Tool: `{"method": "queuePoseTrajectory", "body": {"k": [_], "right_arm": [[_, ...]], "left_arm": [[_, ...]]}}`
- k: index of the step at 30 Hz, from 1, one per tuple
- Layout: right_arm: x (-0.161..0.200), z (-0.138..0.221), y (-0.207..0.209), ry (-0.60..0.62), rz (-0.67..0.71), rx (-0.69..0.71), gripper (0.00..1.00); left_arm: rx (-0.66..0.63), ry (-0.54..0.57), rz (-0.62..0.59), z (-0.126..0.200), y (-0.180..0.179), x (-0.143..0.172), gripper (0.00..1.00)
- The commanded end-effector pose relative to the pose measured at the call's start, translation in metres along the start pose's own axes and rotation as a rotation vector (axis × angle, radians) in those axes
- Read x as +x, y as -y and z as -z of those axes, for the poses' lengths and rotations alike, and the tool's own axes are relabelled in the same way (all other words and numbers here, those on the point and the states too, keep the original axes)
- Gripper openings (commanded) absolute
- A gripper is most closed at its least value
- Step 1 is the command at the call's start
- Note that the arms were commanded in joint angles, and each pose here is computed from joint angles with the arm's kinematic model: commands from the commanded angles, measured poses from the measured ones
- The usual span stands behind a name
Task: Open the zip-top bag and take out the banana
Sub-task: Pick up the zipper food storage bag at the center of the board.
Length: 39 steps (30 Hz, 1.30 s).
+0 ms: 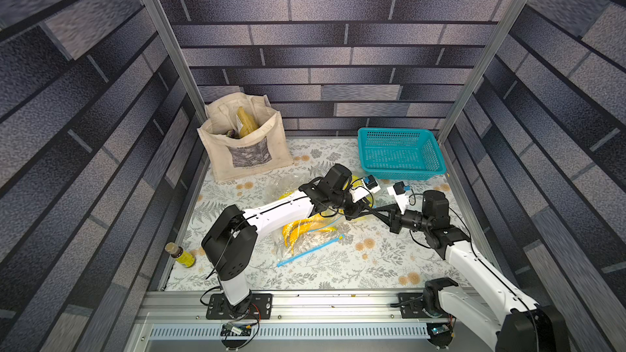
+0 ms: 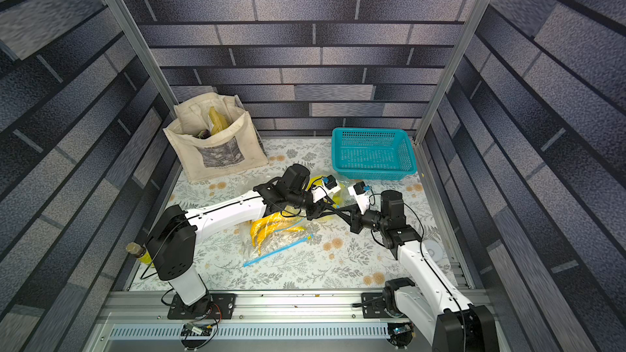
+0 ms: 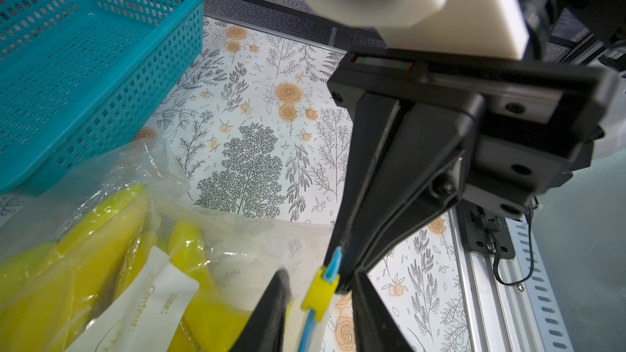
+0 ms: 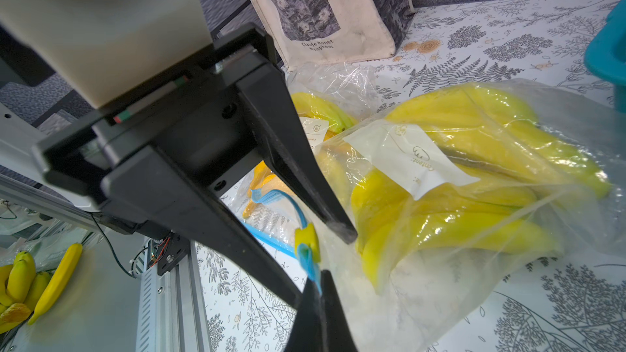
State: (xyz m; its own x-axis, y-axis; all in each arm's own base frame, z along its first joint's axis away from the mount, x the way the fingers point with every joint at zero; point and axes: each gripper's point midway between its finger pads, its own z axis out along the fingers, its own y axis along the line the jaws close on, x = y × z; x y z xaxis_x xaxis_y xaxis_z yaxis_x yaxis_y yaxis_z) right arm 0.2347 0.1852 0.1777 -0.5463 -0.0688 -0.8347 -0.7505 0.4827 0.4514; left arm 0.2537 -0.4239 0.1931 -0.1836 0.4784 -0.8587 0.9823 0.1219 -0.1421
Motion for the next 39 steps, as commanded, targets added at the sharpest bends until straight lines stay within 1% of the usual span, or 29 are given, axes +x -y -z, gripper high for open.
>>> {"method": "queuePoseTrajectory", "body": {"k": [1, 3, 18, 23, 30, 37, 39], "right_arm": [[-0.006, 0.000, -0.007, -0.002, 0.024, -0.028, 0.00], [-0.007, 0.000, -0.007, 0.001, 0.027, -0.027, 0.00], [-0.005, -0.001, -0.005, -0.006, 0.022, -0.022, 0.00], [-0.006, 0.000, -0.005, -0.007, 0.024, -0.017, 0.00], [-0.005, -0.001, -0.004, -0.009, 0.023, -0.016, 0.00], [-0.005, -0.001, -0.004, -0.014, 0.019, -0.018, 0.00], [-0.004, -0.001, -0.004, -0.018, 0.017, -0.019, 0.00]], "left_arm": [[-0.024, 0.024, -0.048, 0.008, 0.000, -0.017, 0.31], [-0.025, 0.023, -0.051, 0.008, 0.001, -0.018, 0.27], [-0.046, 0.041, -0.070, 0.014, 0.000, -0.024, 0.21], [-0.046, 0.042, -0.074, 0.014, 0.001, -0.025, 0.15], [-0.064, 0.046, -0.087, 0.018, 0.000, -0.027, 0.15], [-0.086, 0.048, -0.088, 0.019, -0.002, -0.029, 0.16], [-0.102, 0.052, -0.089, 0.020, -0.005, -0.030, 0.19]]}}
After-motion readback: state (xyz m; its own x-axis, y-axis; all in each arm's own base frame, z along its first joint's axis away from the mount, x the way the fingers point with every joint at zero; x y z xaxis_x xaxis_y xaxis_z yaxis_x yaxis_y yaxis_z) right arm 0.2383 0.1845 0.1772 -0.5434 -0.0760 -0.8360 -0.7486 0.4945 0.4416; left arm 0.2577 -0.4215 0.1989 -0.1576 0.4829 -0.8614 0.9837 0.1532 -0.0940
